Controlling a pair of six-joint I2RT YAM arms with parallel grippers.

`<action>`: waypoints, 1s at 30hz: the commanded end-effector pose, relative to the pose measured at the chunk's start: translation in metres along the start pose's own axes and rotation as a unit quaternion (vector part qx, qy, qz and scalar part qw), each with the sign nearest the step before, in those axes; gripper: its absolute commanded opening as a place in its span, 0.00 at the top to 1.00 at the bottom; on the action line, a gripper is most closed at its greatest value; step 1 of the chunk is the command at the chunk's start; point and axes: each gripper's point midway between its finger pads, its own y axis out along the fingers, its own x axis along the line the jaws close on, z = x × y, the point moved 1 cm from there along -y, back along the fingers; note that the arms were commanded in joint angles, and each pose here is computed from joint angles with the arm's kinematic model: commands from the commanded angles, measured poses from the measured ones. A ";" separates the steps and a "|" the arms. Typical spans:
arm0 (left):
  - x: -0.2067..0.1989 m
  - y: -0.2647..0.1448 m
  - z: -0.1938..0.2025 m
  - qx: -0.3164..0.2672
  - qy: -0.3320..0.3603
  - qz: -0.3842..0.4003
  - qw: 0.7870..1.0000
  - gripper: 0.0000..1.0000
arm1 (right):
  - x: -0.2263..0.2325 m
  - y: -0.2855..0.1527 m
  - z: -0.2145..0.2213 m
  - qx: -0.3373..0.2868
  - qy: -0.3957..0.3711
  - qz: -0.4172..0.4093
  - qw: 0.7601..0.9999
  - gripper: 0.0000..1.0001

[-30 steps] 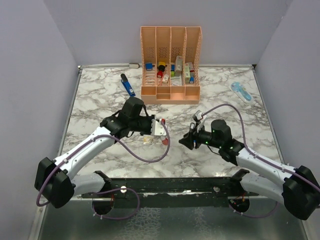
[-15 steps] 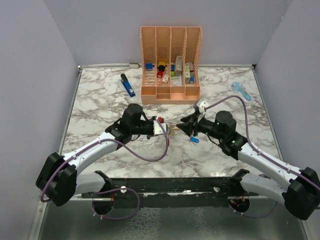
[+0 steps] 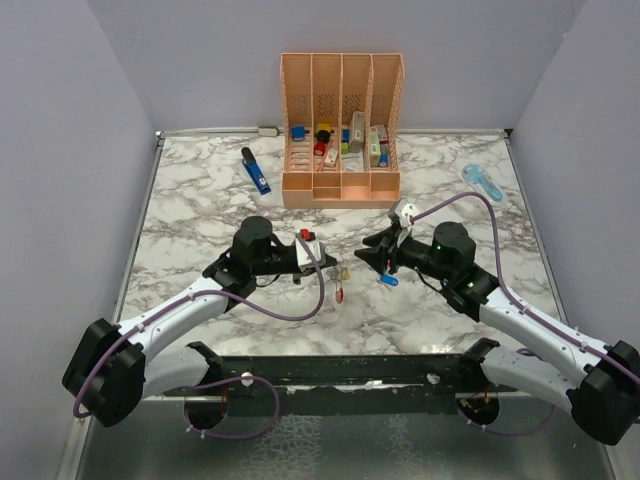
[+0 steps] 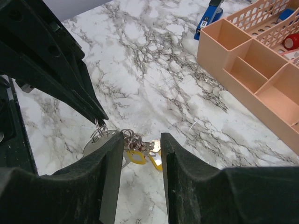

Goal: Put the keys on the keyring

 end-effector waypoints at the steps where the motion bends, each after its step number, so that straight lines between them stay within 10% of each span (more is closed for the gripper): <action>1: -0.008 -0.005 -0.020 -0.057 0.009 0.003 0.998 1.00 | 0.005 -0.005 0.005 0.011 0.011 -0.003 1.000 0.62; 22: 0.011 -0.035 0.005 -0.050 0.327 -0.125 0.935 1.00 | 0.008 0.000 0.038 0.060 0.055 -0.010 0.997 0.63; 30: 0.002 -0.031 0.002 -0.079 0.201 -0.113 0.970 1.00 | 0.015 0.008 0.020 0.047 0.040 -0.035 0.998 0.63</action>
